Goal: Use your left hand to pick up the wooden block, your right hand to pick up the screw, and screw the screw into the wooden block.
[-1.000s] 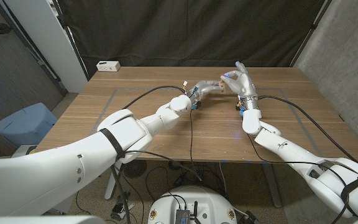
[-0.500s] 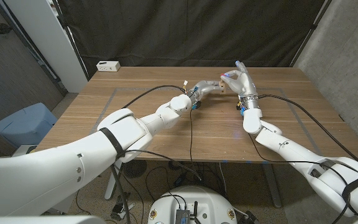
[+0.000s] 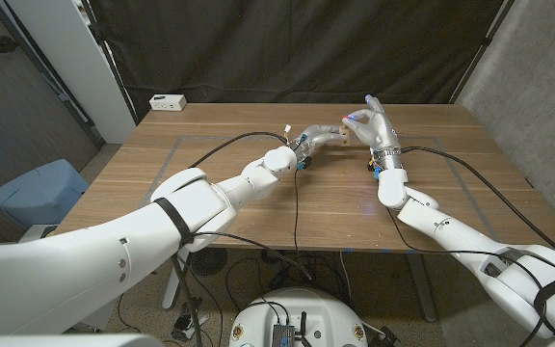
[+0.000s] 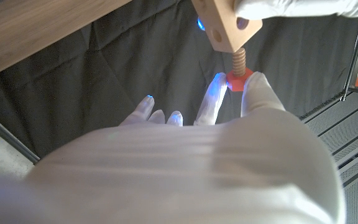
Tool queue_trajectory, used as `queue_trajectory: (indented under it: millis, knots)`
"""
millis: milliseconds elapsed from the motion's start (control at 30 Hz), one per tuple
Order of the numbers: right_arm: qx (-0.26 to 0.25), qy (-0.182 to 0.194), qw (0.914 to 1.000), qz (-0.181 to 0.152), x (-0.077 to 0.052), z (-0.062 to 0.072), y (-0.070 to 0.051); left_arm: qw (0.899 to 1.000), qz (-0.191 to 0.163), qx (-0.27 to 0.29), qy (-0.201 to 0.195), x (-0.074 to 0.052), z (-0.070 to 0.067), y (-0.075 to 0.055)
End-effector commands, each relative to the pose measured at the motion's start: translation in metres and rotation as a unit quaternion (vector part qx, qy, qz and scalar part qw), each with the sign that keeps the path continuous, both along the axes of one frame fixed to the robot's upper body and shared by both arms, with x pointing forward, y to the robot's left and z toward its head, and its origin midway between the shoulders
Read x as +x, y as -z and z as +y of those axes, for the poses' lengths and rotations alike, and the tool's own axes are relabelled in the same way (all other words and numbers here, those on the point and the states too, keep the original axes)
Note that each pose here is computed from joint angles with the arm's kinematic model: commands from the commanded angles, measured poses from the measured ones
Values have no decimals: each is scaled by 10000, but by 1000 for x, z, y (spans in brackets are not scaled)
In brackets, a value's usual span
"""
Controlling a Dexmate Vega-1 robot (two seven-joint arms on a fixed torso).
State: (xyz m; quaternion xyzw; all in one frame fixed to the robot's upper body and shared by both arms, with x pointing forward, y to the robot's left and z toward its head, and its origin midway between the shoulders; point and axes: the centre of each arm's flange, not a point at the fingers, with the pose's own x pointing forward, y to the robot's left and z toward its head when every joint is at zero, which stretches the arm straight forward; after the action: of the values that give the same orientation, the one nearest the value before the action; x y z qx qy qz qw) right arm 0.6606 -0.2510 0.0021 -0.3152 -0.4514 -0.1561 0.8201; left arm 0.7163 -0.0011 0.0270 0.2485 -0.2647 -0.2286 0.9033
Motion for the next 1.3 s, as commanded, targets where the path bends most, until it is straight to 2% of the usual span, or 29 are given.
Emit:
queue_trajectory:
  millis: [33, 1300]
  knots:
    - [-25, -5, 10000, 58, 2, 1, 3, 10000, -32, -32, 29, -1, 0, 2]
    - [-183, 19, 9998, 44, -3, 0, 5, 9999, -110, -87, 92, -4, 1, 4]
